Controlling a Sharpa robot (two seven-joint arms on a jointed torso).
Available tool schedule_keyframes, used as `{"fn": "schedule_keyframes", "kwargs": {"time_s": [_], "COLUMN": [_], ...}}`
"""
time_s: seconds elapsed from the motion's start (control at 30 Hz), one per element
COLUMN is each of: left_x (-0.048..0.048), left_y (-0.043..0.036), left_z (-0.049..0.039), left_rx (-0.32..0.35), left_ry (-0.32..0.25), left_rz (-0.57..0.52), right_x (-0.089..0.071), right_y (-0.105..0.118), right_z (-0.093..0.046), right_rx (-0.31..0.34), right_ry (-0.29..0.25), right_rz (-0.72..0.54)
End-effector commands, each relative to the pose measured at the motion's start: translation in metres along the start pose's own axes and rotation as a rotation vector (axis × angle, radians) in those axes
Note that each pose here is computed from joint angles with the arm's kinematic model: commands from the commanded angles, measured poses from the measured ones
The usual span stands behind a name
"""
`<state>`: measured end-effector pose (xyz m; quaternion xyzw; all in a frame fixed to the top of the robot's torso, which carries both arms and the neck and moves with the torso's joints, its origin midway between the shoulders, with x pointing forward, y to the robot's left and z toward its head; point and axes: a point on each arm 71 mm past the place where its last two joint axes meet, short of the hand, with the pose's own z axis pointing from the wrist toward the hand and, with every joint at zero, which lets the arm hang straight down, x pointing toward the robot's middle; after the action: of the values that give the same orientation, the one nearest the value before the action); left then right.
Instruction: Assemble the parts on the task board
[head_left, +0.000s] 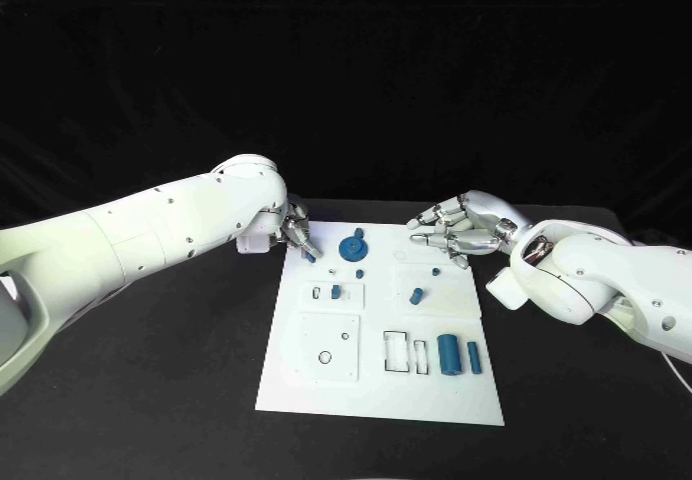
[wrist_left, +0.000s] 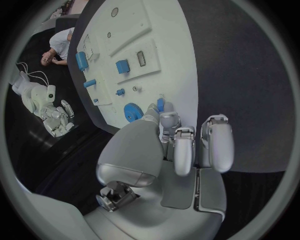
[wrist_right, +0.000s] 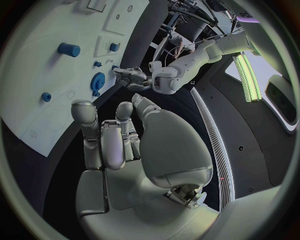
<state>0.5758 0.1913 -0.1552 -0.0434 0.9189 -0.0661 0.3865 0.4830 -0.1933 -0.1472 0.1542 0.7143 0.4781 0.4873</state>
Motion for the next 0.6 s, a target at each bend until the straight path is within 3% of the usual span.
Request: {"fn": "schedule_keyframes", "kwargs": {"time_s": [0.03,0.4,0.6], "left_x": [0.0002,0.0013,0.0039], "left_y": [-0.0015,0.0049,0.0081], "left_z": [-0.0003,-0.004,-0.0123], "left_rx": [0.026,0.052,0.084], "left_ry": [-0.011,-0.024,-0.051], "left_rz": [-0.008,-0.049,-0.062], "right_x": [0.003,0.003,0.002], "right_y": [0.0,-0.001,-0.002], "right_z": [0.0,0.0,-0.001], "right_rx": [0.006,0.013,0.017], "right_ry": [0.028,0.037,0.037], "right_rz": [-0.008,-0.013,-0.013]}}
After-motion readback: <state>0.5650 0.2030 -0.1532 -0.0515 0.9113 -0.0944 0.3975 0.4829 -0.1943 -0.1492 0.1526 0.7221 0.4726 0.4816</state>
